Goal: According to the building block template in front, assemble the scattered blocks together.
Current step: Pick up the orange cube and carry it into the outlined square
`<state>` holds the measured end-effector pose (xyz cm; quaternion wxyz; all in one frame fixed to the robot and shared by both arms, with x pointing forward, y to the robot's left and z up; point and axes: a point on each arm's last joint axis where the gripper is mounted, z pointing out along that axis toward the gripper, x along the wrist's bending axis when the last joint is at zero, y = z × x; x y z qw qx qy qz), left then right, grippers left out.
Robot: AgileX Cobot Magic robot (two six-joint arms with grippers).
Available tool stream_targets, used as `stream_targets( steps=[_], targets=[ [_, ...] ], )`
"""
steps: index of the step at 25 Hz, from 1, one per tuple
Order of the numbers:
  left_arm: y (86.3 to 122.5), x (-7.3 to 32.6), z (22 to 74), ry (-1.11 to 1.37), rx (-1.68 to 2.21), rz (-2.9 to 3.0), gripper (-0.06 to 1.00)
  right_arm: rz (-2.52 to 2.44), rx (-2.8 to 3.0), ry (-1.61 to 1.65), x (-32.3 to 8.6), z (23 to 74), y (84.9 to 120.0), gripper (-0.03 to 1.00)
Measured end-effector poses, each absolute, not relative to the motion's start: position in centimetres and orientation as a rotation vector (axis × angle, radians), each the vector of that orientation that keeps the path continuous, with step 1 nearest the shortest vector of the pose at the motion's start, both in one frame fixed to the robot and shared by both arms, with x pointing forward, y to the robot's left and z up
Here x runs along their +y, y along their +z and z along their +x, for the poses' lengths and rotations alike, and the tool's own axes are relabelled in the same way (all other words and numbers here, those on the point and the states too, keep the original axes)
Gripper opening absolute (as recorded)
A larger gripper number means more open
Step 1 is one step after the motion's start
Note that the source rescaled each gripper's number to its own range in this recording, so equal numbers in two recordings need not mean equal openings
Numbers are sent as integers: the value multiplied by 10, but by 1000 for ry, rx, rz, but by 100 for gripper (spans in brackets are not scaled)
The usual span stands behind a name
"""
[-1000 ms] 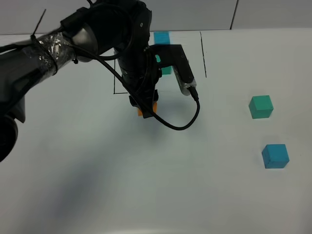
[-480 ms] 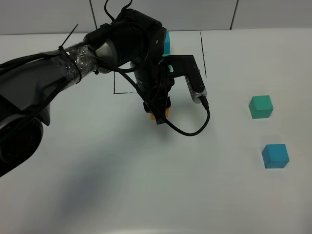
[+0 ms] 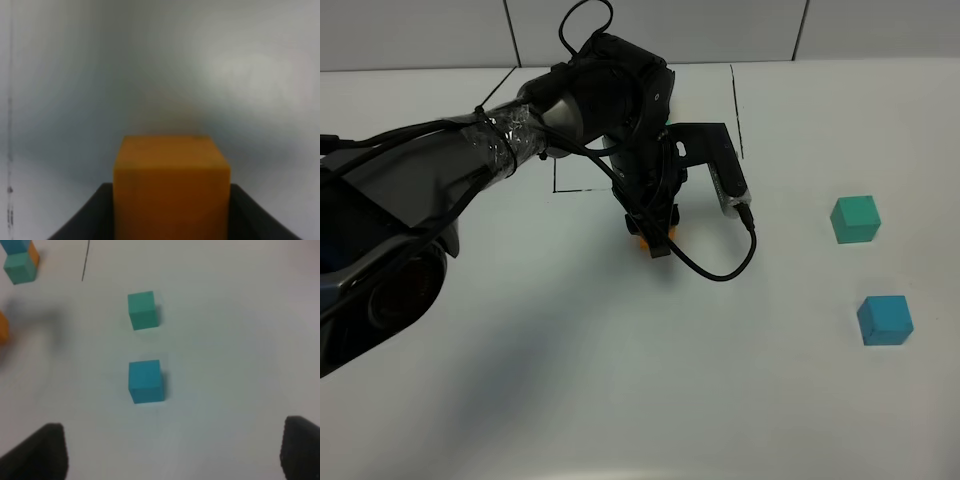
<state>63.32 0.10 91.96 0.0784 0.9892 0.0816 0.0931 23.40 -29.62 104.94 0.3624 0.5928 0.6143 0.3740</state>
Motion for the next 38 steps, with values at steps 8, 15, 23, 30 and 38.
stream_targets(
  steps=[8, 15, 23, 30, 38],
  targets=[
    [909, -4, 638, 323, 179, 2929, 0, 1528, 1583, 969, -296, 234, 1049, 74],
    [905, -5, 639, 321, 177, 2931, 0, 1528, 1583, 969, -296, 234, 1049, 74],
    [904, -5, 640, 324, 142, 2936, 0, 1527, 1584, 969, -296, 234, 1049, 74],
    [890, -5, 640, 309, 66, 2959, 21, 1527, 1584, 970, -296, 234, 1049, 74],
    [889, -6, 641, 336, -12, 2951, 56, 1527, 1584, 970, -296, 234, 1049, 74]
  ],
)
